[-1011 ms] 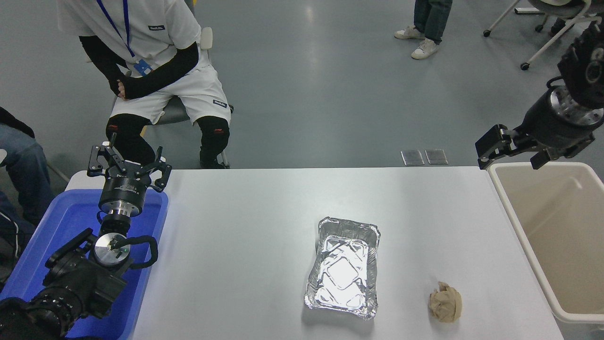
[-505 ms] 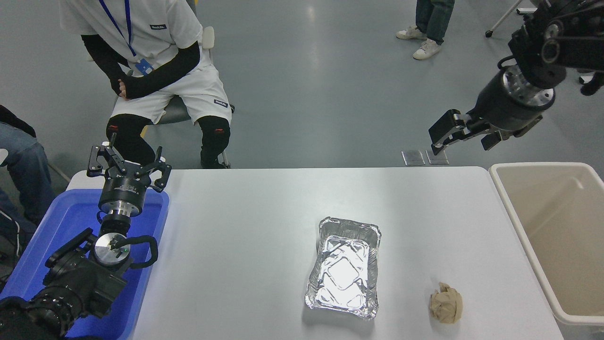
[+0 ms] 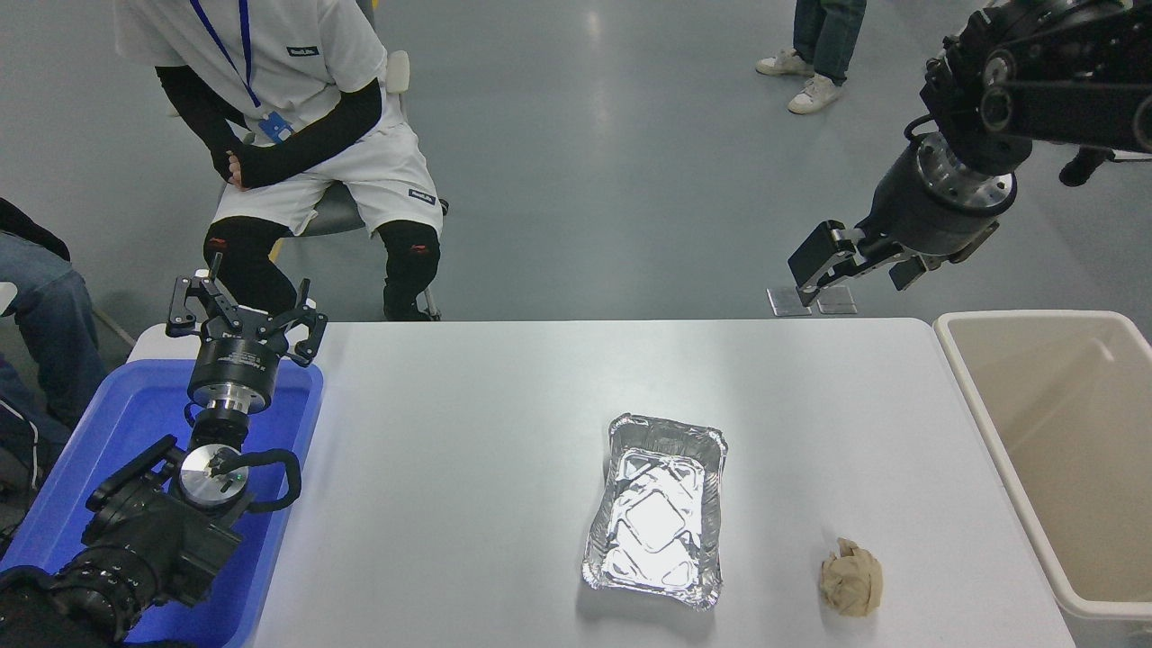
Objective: Pick up paper cup place in dustbin
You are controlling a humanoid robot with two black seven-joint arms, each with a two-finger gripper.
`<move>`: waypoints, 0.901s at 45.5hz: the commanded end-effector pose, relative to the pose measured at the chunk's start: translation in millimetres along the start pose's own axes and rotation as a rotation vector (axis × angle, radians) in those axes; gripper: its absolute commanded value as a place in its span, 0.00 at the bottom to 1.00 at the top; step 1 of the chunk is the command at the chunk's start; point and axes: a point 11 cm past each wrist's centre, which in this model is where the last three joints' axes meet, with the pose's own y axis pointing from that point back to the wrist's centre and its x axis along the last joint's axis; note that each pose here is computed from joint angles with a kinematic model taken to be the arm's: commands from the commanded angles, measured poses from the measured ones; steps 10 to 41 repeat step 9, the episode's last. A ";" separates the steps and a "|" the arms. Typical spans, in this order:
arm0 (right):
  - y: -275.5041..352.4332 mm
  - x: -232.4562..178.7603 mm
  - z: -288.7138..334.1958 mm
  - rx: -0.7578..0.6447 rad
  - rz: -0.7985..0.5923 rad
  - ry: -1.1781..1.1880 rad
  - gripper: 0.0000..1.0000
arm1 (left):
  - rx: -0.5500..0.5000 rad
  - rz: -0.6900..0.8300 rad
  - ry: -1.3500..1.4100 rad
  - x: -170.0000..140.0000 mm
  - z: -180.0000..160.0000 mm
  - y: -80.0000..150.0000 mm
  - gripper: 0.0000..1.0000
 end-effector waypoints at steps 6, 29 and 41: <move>-1.3 -3.6 14.5 -0.037 -0.010 -0.020 1.00 | 0.000 0.000 0.001 0.0 0.1 0.0 0.99; -1.7 -4.5 16.4 -0.042 -0.014 -0.025 1.00 | 0.000 0.001 -0.001 0.4 0.1 0.2 0.99; -1.7 -4.5 16.4 -0.042 -0.014 -0.025 1.00 | 0.000 0.001 -0.001 0.4 0.1 0.2 0.99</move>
